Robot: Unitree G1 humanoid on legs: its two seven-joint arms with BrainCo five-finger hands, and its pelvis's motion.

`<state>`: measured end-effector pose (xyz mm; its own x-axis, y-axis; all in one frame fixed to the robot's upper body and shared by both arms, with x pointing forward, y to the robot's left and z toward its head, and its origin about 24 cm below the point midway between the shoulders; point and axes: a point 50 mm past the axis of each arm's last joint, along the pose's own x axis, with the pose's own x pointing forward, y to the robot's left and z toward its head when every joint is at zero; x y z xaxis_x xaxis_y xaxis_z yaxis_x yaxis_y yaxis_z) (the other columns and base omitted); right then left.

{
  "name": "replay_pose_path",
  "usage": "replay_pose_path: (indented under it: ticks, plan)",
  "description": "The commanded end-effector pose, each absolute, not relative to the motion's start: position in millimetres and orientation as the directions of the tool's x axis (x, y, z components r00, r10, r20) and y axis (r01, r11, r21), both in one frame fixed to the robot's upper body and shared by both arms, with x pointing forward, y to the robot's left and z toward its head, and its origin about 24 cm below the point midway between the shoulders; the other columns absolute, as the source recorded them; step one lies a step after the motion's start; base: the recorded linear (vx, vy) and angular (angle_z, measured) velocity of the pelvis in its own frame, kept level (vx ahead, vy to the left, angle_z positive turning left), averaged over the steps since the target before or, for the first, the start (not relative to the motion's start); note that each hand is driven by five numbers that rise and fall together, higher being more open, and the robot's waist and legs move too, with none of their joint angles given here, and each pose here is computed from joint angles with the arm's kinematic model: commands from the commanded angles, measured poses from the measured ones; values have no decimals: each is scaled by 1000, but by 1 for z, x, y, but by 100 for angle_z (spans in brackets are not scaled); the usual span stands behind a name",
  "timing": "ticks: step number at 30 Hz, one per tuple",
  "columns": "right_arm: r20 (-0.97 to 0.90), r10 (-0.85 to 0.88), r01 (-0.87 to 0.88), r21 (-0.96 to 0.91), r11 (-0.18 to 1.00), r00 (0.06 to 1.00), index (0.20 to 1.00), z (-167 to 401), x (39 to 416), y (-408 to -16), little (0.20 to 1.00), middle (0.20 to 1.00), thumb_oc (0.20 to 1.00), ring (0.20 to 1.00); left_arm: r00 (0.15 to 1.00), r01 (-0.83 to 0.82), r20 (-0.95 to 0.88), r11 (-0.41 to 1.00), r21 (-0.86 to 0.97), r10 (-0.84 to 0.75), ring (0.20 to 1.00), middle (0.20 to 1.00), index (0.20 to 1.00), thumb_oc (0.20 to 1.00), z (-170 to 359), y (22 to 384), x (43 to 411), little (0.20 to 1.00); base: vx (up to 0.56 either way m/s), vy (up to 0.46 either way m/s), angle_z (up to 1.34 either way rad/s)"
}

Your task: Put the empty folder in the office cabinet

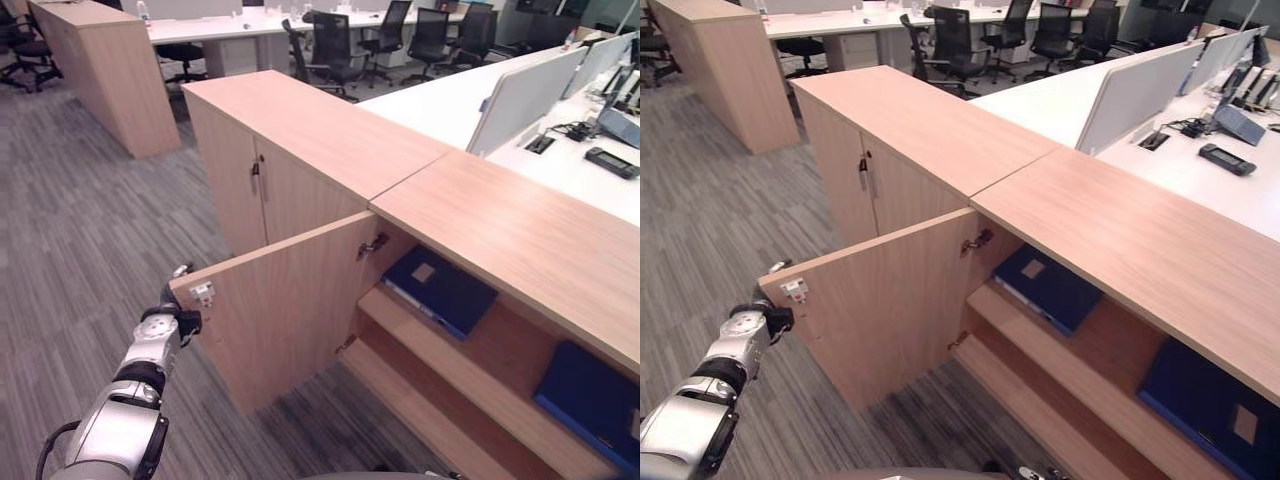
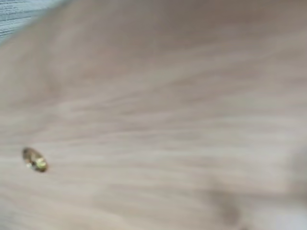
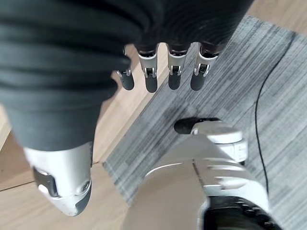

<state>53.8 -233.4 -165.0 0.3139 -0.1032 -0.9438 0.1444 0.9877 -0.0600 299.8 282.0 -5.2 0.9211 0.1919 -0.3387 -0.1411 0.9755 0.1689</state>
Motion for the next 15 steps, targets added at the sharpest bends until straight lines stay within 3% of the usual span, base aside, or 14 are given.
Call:
replay_pose_path:
  ticks: [1, 8, 9, 15]
  plan:
    - [-899, -114, 131, -64, 989, 422, 1000, -156, 96, -238, 1000, 1000, 1000, 1000, 951, 107, -297, 992, 62, -84, 1000, 1000, 1000, 1000, -7, 200, 321, 1000, -34, 40, 7]
    - [-857, -130, 144, -66, 987, 498, 1000, -146, 129, -242, 1000, 1000, 1000, 1000, 912, 250, -347, 967, 50, -218, 1000, 1000, 1000, 1000, -28, 193, 284, 1000, -141, 6, -36]
    - [-841, -102, 98, -59, 993, 531, 1000, -142, 142, -236, 1000, 1000, 1000, 1000, 888, 288, -386, 957, 40, -251, 1000, 1000, 1000, 1000, -37, 200, 260, 1000, -188, 121, -22]
    - [-824, -85, 66, -58, 996, 559, 1000, -138, 152, -236, 1000, 1000, 1000, 1000, 836, 334, -453, 942, -27, -309, 1000, 1000, 1000, 1000, -56, 203, 212, 1000, -104, -40, -62]
